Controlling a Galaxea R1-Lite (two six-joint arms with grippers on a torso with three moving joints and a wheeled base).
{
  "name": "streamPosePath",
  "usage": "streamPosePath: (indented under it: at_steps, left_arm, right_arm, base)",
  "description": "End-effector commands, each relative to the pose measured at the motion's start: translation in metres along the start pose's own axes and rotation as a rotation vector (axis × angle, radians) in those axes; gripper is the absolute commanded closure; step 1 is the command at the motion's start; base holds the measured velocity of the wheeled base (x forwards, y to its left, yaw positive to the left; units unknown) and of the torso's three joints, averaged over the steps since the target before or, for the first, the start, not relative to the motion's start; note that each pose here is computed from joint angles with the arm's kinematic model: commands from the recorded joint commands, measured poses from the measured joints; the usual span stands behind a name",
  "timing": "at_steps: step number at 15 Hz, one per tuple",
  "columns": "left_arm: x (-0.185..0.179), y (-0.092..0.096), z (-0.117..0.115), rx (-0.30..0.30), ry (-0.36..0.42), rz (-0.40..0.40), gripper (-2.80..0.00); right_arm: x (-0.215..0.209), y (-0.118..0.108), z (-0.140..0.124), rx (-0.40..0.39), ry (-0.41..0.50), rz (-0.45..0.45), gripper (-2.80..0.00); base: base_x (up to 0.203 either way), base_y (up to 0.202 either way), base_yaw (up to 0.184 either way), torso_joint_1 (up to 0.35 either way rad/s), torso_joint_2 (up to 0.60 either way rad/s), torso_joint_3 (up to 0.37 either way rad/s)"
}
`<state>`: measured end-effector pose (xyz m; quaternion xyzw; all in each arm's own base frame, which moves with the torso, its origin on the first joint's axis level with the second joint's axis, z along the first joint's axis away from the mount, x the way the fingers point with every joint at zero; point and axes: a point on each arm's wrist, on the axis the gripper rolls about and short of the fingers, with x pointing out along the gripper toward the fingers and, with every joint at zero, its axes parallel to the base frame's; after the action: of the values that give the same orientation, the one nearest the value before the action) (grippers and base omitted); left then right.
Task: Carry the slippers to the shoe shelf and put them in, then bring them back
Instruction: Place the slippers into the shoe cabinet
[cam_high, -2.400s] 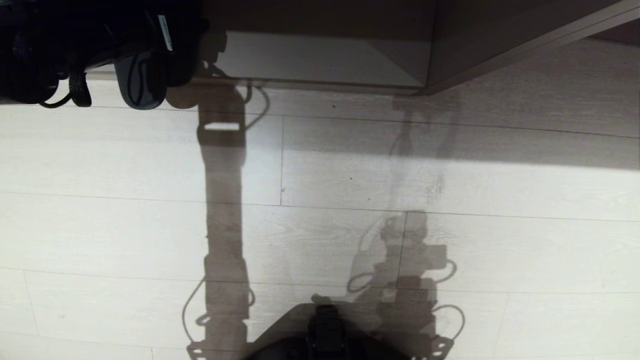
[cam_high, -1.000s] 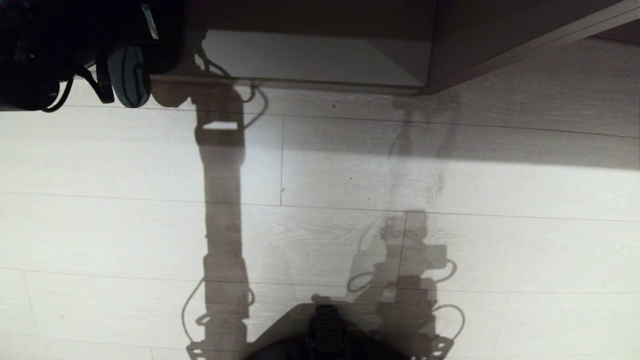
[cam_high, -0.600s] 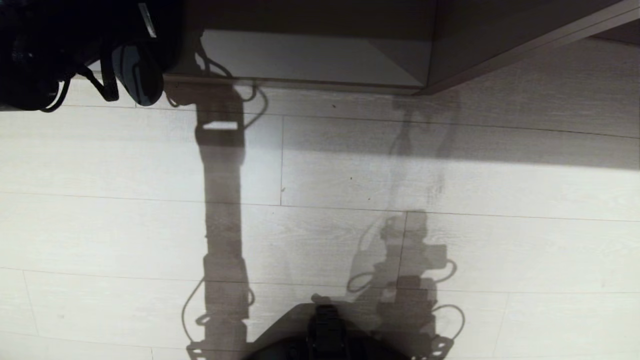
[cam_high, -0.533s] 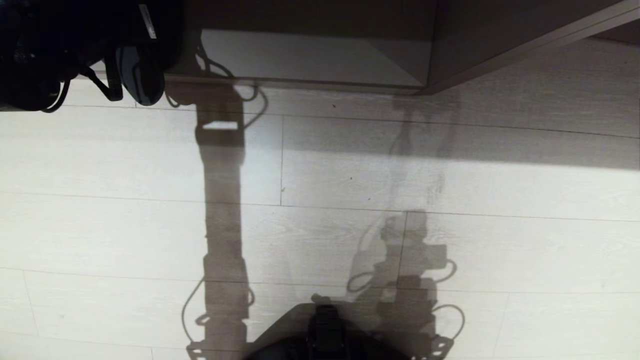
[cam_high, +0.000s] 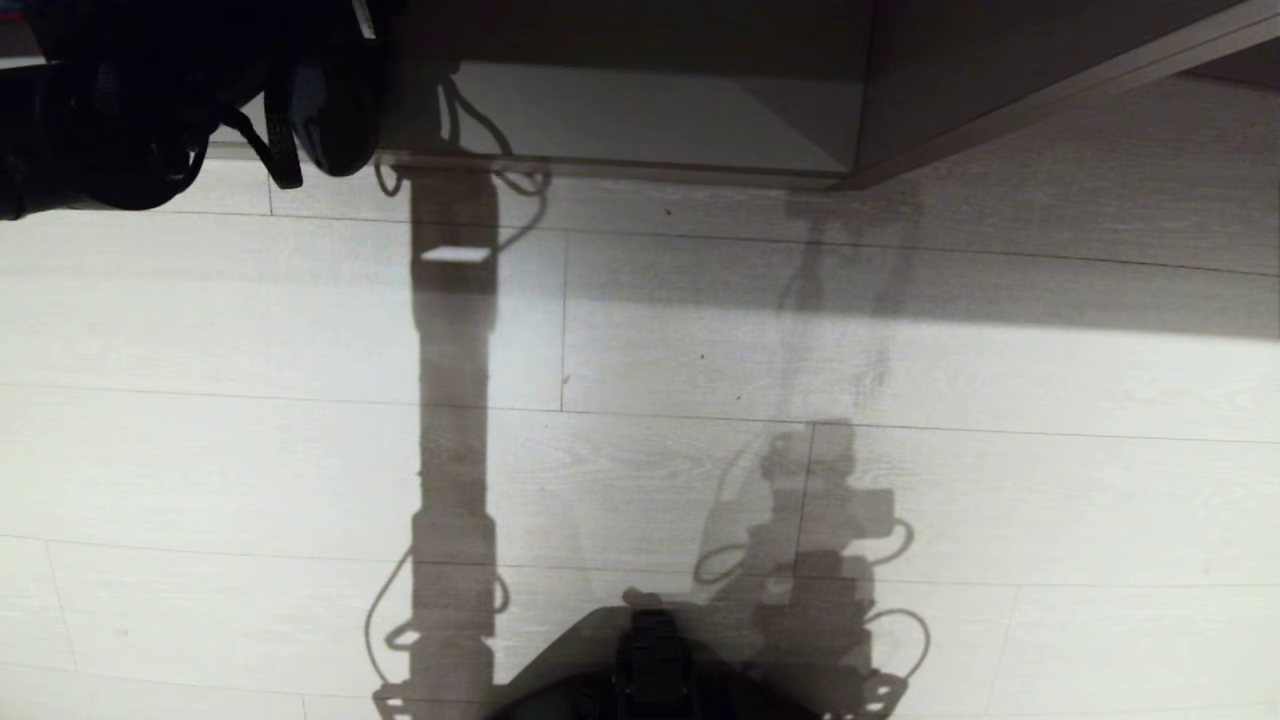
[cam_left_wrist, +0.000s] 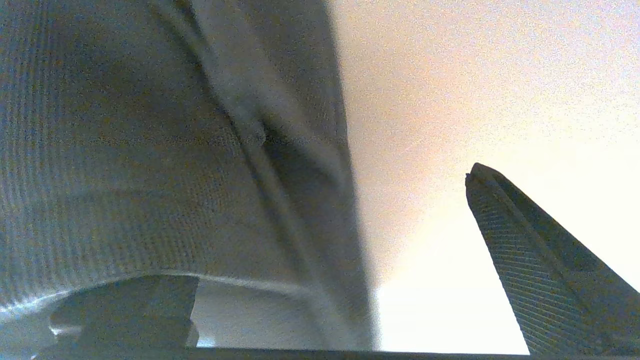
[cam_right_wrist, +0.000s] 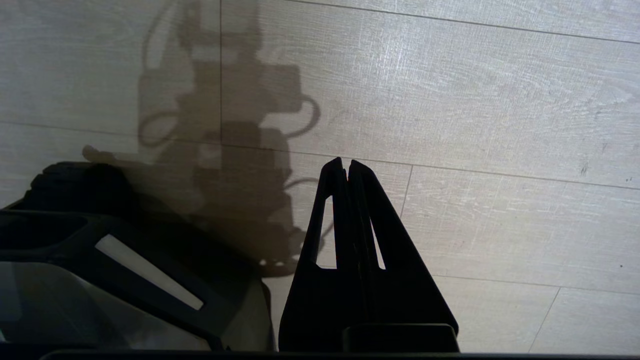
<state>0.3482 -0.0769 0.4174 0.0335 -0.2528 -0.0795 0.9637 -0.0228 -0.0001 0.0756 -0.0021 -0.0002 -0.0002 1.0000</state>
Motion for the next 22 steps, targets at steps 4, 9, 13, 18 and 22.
streamPosePath:
  at_steps: [4, 9, 13, 18, 22]
  left_arm:
    - [0.008, 0.001, -0.007, 0.039, -0.082, -0.071, -2.80]
    - [0.009, 0.013, -0.013, 0.033, -0.058, -0.045, -2.80]
    - [0.007, 0.014, -0.009, 0.036, -0.059, -0.043, -2.80]
    - [0.007, 0.013, -0.013, 0.035, -0.034, -0.047, -2.80]
    - [0.008, 0.013, -0.013, 0.040, -0.034, -0.046, -2.80]
  right_arm:
    - [0.000, 0.000, 0.000, 0.000, 0.001, 0.000, 0.00]
    - [0.000, 0.000, 0.000, 0.000, 0.000, 0.000, 0.00]
    - [0.000, 0.000, 0.000, 0.000, 0.001, 0.000, 0.00]
    - [0.000, 0.000, 0.000, 0.000, 0.002, 0.000, 0.00]
    - [0.000, 0.000, 0.000, 0.000, 0.002, 0.000, 0.00]
  base:
    - [0.000, 0.000, 0.000, 0.000, 0.00, 0.000]
    - [0.000, 0.000, 0.000, 0.000, 0.00, 0.000]
    - [0.000, 0.000, 0.000, 0.000, 0.00, 0.000]
    - [0.000, 0.000, 0.000, 0.000, 0.00, 0.000]
    - [0.000, 0.000, 0.000, 0.000, 0.00, 0.000]
